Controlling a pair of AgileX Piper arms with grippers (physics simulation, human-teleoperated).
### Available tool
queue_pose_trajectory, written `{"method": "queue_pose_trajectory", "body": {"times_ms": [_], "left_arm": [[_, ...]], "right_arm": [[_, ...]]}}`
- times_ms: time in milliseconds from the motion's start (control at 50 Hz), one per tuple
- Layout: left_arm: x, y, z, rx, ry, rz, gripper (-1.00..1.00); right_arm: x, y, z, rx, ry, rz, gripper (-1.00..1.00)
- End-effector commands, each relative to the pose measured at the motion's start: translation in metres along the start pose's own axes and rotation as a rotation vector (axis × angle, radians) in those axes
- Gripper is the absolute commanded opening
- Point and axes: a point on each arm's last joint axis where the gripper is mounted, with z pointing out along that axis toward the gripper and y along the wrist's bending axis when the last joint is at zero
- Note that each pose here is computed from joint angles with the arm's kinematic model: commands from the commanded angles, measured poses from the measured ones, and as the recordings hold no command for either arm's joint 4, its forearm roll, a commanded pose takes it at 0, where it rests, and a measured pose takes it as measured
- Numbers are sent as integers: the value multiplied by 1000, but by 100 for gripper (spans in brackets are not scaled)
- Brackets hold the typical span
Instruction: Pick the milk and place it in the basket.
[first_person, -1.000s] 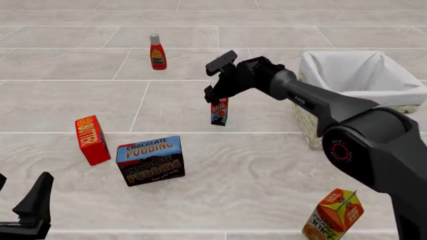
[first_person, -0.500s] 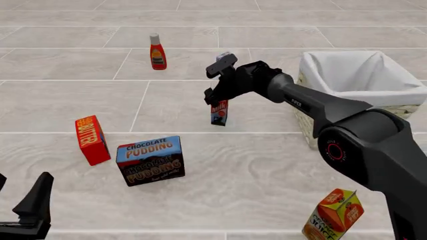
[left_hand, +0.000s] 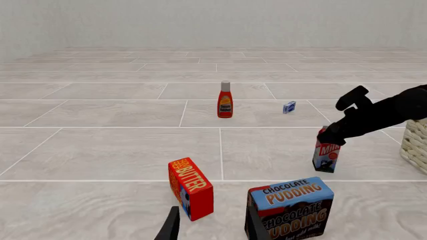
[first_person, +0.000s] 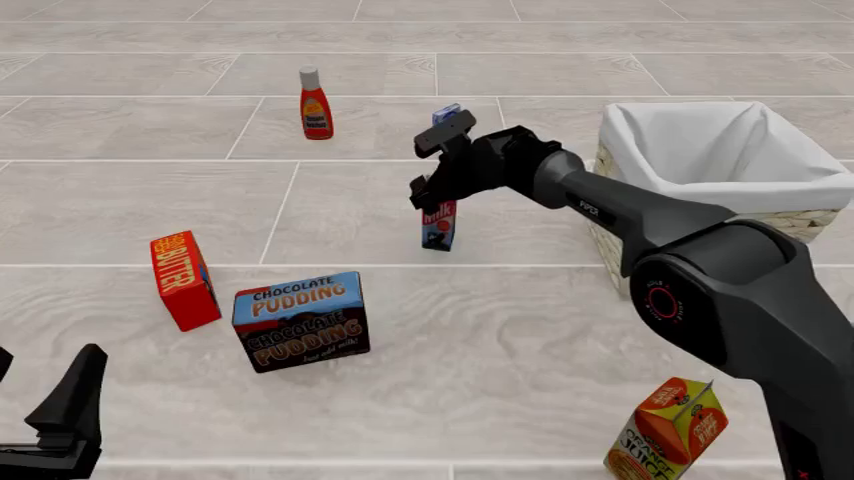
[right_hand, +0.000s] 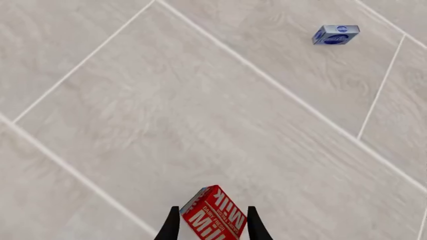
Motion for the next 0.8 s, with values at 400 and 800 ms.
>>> {"method": "queue_pose_trajectory", "body": {"times_ms": [400,800], "left_arm": [[0,0,0,0,0,0,100],[0,0,0,0,0,0,100]], "right_arm": [[33,24,21,-40,57,33,-100],[16,11,-3,-21,20,5,-100]]}}
